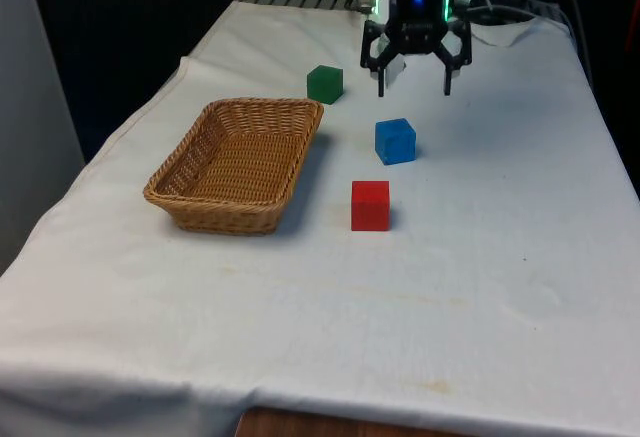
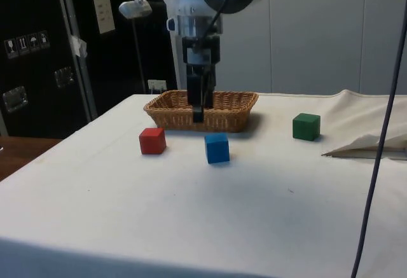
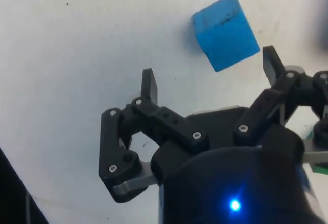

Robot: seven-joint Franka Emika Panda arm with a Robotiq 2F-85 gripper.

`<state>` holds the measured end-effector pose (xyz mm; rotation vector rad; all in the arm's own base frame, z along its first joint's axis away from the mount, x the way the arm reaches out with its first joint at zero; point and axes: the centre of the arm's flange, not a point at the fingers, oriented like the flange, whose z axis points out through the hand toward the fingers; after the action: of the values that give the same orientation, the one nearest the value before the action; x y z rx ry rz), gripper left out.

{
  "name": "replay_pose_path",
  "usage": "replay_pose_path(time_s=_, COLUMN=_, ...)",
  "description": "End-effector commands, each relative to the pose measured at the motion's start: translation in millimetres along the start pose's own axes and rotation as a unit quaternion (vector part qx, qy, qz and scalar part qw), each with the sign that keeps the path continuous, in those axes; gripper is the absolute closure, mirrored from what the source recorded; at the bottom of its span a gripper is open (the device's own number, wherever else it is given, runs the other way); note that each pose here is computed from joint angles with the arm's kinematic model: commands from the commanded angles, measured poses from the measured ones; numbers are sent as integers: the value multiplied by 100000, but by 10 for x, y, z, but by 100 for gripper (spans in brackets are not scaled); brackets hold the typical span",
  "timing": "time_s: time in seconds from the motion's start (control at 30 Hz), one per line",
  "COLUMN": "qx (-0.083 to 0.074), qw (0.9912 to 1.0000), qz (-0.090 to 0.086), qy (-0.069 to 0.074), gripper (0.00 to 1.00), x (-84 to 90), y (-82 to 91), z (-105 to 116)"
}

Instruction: Pick up exactly two blocks and place them into the basket.

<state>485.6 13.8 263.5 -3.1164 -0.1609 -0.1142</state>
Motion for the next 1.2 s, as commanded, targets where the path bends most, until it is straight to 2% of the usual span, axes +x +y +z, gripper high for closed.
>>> replay_pose_path(time_s=0.0, qx=500, qw=99996, qz=-420, qy=572, gripper=0, x=-18, y=-20, z=22)
replay_pose_path(time_s=0.13, qx=327, qw=99988, qz=-1309, qy=707, gripper=0, x=-30, y=-62, z=135)
replay_pose_path(time_s=0.17, qx=-24, qw=99992, qz=-1274, qy=107, gripper=0, x=-33, y=-36, z=132)
replay_pose_path(time_s=0.2, qx=226, qw=99986, qz=-1499, qy=702, gripper=0, x=-37, y=-69, z=162)
replay_pose_path(time_s=0.4, qx=-369, qw=99965, qz=-2550, qy=612, gripper=0, x=-76, y=-75, z=345)
replay_pose_path(time_s=0.47, qx=-596, qw=99953, qz=-2965, qy=520, gripper=0, x=-88, y=-48, z=403)
replay_pose_path(time_s=0.5, qx=-1144, qw=99959, qz=-2633, qy=2, gripper=0, x=-76, y=-38, z=387)
replay_pose_path(time_s=0.57, qx=-823, qw=99937, qz=-3429, qy=274, gripper=0, x=-104, y=-16, z=464)
replay_pose_path(time_s=0.8, qx=-1627, qw=99857, qz=-5051, qy=-604, gripper=0, x=-178, y=225, z=683)
replay_pose_path(time_s=1.1, qx=-2018, qw=99783, qz=-6243, qy=-619, gripper=0, x=-258, y=302, z=808)
replay_pose_path(time_s=1.13, qx=-2585, qw=99768, qz=-6126, qy=-1473, gripper=0, x=-255, y=341, z=827)
replay_pose_path(time_s=1.17, qx=-2176, qw=99769, qz=-6401, qy=-591, gripper=0, x=-269, y=295, z=840)
